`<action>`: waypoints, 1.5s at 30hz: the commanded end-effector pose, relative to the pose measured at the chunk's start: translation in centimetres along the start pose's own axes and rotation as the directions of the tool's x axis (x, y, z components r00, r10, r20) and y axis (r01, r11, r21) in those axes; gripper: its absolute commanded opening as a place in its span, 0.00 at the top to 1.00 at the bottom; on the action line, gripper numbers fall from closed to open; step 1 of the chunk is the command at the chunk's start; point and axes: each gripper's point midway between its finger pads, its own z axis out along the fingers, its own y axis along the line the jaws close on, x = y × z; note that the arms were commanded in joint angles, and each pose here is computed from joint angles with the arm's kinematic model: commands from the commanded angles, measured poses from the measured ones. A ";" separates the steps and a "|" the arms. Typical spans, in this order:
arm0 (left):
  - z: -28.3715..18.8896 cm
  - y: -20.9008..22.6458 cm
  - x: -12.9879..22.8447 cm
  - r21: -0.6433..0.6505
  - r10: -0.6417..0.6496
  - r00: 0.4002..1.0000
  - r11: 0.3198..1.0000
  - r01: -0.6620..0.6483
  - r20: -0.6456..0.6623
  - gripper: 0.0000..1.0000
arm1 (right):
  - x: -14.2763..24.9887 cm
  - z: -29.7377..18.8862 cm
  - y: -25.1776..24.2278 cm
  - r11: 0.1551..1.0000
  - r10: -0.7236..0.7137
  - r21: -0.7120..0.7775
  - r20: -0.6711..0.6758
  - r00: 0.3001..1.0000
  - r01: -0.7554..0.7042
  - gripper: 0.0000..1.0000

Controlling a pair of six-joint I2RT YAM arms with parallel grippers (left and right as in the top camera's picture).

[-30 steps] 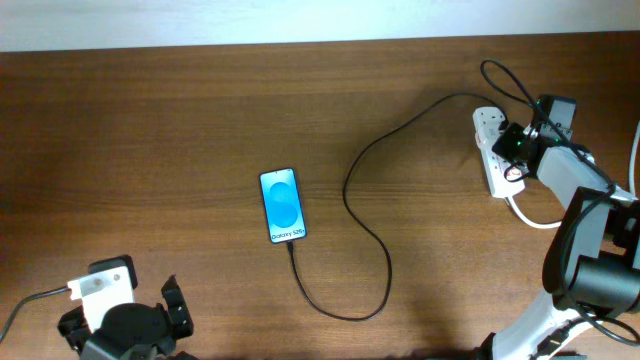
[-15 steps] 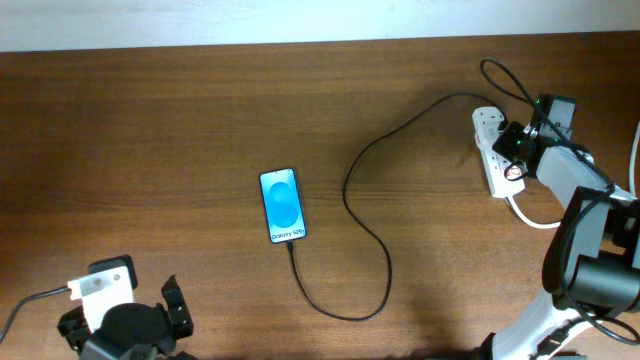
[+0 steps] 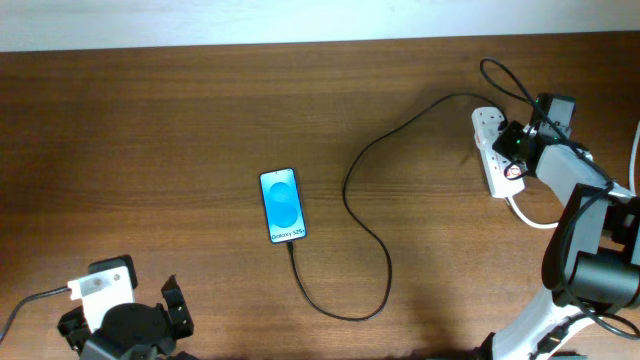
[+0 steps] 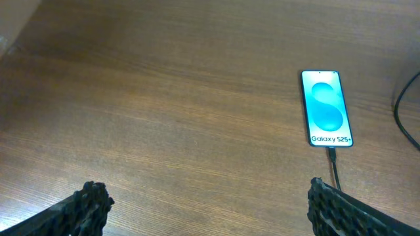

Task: Plug charger to phone and switch on socket
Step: 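Press down the orange switch beside the charger with the right gripper, then lift the right gripper up and away from the power strip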

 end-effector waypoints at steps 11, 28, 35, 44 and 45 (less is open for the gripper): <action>-0.1 0.2 -0.2 -0.005 -0.014 1.000 1.000 0.014 0.012 0.01 | 4.1 0.8 1.8 0.998 -0.045 -0.056 -0.133 0.990 0.038 0.96; -0.1 0.2 -0.2 -0.005 -0.014 1.000 1.000 0.014 0.012 0.01 | 0.3 -2.7 -3.2 0.966 -0.001 0.259 -0.008 1.000 0.003 0.96; -0.1 0.2 -0.2 -0.005 -0.014 1.000 1.000 0.014 0.012 0.01 | -7.5 -23.0 0.9 0.999 0.049 0.000 0.365 0.930 -0.053 0.96; -0.1 0.2 -0.2 -0.005 -0.014 1.000 1.000 0.014 0.012 0.01 | 2.1 -46.9 -1.0 0.962 0.123 -0.263 0.648 0.752 0.069 0.00; -0.1 0.2 -0.2 -0.005 -0.014 1.000 1.000 0.014 0.012 0.01 | 3.0 -48.4 -1.5 0.957 0.138 -0.280 0.675 0.725 0.078 0.02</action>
